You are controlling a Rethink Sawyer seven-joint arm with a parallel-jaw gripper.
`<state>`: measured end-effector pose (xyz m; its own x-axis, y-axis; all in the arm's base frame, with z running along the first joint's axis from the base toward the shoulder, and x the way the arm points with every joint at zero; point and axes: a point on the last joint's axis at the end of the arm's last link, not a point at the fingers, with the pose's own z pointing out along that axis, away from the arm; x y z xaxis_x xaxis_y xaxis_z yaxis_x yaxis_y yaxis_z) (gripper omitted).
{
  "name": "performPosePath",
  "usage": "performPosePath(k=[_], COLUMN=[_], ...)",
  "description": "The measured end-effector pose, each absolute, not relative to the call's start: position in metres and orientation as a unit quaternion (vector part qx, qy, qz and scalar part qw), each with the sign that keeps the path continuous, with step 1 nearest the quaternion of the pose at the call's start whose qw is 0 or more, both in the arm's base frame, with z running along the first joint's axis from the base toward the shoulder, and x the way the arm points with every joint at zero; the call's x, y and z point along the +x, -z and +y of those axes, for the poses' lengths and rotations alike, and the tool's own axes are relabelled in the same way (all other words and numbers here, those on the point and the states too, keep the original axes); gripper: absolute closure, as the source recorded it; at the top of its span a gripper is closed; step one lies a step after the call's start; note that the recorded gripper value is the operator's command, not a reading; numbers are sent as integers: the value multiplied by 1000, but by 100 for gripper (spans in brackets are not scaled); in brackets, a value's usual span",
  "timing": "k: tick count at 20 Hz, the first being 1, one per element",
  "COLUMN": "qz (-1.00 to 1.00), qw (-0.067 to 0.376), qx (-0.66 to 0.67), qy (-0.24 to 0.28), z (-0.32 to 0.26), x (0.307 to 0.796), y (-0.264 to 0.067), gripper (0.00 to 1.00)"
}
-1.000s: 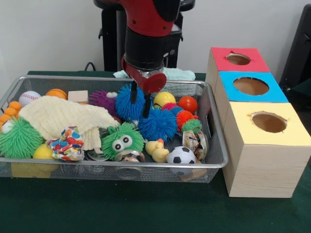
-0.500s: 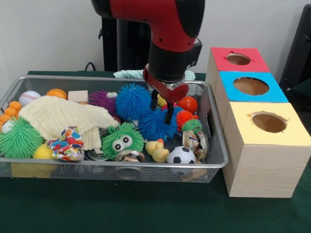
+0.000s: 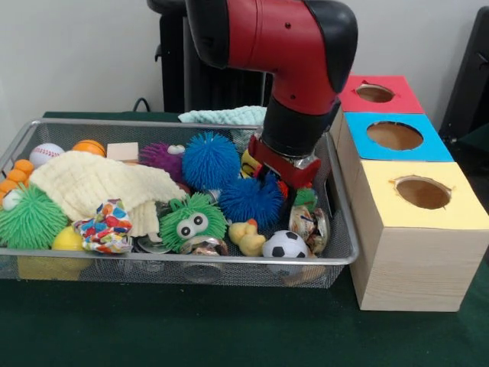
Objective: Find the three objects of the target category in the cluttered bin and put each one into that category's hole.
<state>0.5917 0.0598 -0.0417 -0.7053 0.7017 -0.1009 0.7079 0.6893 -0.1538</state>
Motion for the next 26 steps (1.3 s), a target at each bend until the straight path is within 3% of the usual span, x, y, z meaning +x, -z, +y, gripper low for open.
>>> performPosePath(k=[7,13,17,26], qz=[921,918,914,899], qw=[41,69,75,11], qx=[374,376,383,415], qy=[99,101,106,138], z=[54,43,38,58], x=[606,629,643,655], y=[62,45,18,-75], gripper=[0,0,0,0])
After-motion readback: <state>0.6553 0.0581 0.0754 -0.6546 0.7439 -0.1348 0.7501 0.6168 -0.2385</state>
